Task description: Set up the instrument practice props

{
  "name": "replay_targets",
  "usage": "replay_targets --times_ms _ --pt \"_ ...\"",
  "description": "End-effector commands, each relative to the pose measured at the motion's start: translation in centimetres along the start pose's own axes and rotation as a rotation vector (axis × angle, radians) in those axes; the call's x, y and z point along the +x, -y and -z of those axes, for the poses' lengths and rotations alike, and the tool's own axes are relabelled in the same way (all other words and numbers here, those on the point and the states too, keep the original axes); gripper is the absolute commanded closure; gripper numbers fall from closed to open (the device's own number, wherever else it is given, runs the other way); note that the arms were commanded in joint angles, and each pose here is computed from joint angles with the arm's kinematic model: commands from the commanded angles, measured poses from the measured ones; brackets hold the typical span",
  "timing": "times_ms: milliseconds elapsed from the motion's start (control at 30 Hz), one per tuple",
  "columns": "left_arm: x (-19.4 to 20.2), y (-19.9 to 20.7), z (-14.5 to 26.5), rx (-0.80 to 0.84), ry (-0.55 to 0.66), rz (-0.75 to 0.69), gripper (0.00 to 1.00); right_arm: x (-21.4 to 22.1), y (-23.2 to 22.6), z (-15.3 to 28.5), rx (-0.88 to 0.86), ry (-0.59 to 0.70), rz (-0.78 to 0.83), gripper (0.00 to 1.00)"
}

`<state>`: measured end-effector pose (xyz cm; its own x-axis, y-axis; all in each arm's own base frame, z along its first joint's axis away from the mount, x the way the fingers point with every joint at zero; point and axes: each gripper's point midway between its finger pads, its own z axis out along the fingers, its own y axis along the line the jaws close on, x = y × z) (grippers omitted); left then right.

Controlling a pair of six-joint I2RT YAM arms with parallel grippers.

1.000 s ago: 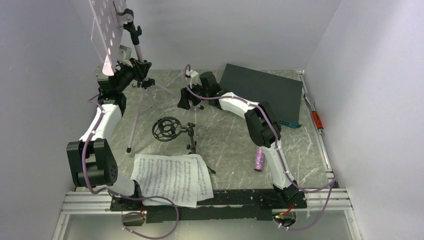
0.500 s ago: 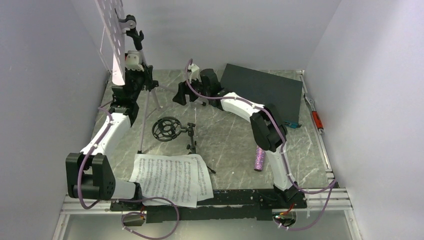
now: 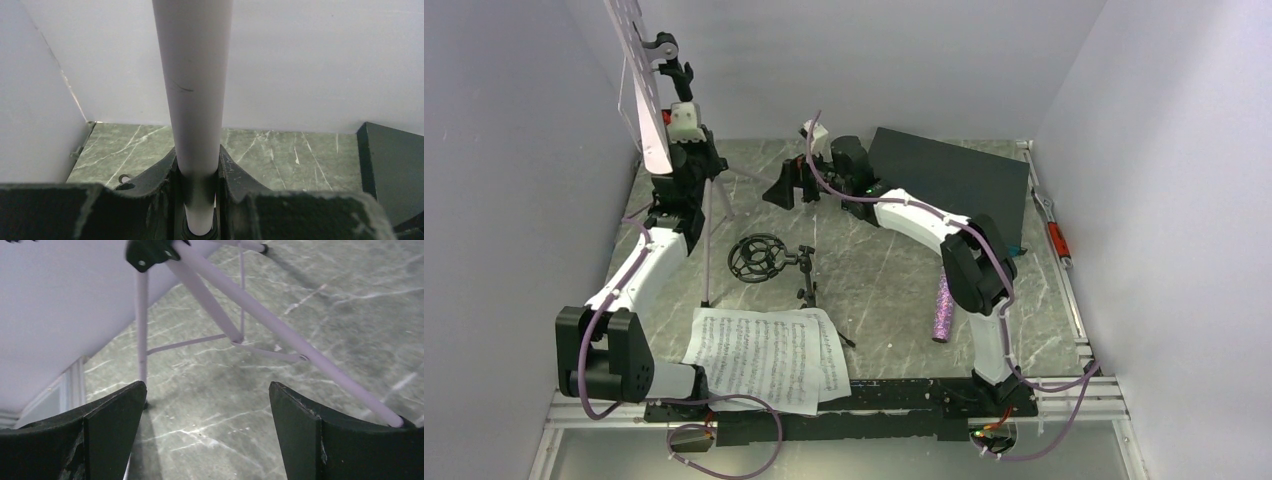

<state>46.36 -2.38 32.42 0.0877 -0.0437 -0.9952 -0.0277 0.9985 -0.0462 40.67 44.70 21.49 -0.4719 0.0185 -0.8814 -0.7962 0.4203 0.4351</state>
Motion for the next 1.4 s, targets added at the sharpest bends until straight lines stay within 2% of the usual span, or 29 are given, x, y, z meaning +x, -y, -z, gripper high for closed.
replay_targets --times_ms 0,133,367,700,1133,1367 --pt "-4.2 -1.9 0.5 -0.122 0.102 0.025 0.97 -2.5 -4.1 -1.0 -0.199 0.046 -0.015 0.05" --pt "-4.3 -1.8 0.6 -0.130 0.100 0.030 0.97 -1.3 -4.7 -2.3 -0.289 0.022 -0.051 0.10" --pt "-4.0 -1.3 0.8 -0.121 0.086 0.047 0.97 0.9 -6.9 -4.1 -0.447 -0.026 -0.101 0.25" --pt "-3.6 -0.6 1.0 -0.101 0.051 0.056 0.97 3.4 -10.3 -6.3 -0.593 -0.066 -0.160 0.26" --pt "-3.5 0.1 1.3 -0.067 0.032 0.073 0.97 6.3 -11.0 -9.9 -0.582 -0.081 -0.245 0.29" --pt "-3.7 0.7 1.5 -0.026 0.040 0.046 0.97 6.5 -11.9 -10.2 -0.631 -0.032 -0.257 0.36"
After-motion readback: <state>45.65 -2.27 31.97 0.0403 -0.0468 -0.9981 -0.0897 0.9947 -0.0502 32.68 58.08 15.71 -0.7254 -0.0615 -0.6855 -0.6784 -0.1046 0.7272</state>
